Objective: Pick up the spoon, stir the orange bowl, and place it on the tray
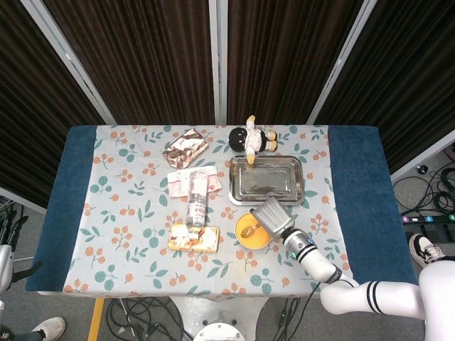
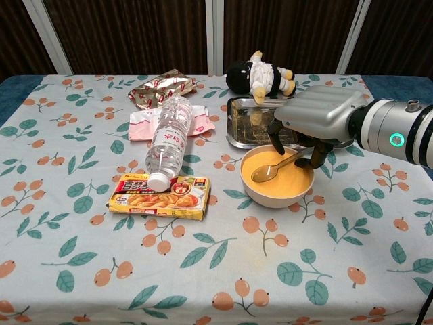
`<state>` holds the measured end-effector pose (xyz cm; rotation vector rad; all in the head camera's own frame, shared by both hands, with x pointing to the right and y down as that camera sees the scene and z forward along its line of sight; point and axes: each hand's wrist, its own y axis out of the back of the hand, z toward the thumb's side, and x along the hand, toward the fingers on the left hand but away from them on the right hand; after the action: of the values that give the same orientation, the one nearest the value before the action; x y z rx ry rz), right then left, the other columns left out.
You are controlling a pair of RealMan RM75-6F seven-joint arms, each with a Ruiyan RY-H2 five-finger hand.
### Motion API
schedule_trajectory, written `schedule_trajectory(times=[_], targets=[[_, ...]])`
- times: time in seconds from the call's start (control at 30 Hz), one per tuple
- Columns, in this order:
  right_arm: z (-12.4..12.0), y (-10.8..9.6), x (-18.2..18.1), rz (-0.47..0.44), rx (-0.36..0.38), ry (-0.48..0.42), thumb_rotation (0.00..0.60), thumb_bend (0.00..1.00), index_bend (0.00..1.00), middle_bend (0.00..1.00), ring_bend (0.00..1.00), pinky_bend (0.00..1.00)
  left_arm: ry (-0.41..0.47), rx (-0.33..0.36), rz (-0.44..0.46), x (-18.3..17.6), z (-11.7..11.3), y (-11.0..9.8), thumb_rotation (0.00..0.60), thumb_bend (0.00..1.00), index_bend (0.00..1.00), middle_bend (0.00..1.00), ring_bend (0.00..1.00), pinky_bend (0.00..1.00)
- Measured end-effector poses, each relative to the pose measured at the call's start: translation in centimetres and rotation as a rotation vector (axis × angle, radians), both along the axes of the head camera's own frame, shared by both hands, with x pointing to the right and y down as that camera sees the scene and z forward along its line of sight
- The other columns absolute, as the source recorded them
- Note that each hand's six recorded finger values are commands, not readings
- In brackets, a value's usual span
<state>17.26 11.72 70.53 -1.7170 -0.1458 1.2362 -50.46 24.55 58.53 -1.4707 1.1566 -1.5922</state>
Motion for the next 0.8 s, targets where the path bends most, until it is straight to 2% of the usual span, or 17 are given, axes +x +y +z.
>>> schedule_trajectory(times=[0.57,0.8], targets=[[0.5,0.2,-0.5,-0.023,0.008,0.021,0.600,0.33,0.56,0.95,1.00,1.00,0.008,0.000,-0.010,-0.4,0.0,0.2,0.600,0.09,0.16,0.08,0.09,0.12],[-0.6,-0.7,-0.6,-0.071,0.080,0.038,0.600,0.35,0.63,0.96,1.00,1.00,0.007,0.005,-0.009,-0.4,-0.1,0.3,0.600,0.09,0.16,0.08,0.09,0.12]])
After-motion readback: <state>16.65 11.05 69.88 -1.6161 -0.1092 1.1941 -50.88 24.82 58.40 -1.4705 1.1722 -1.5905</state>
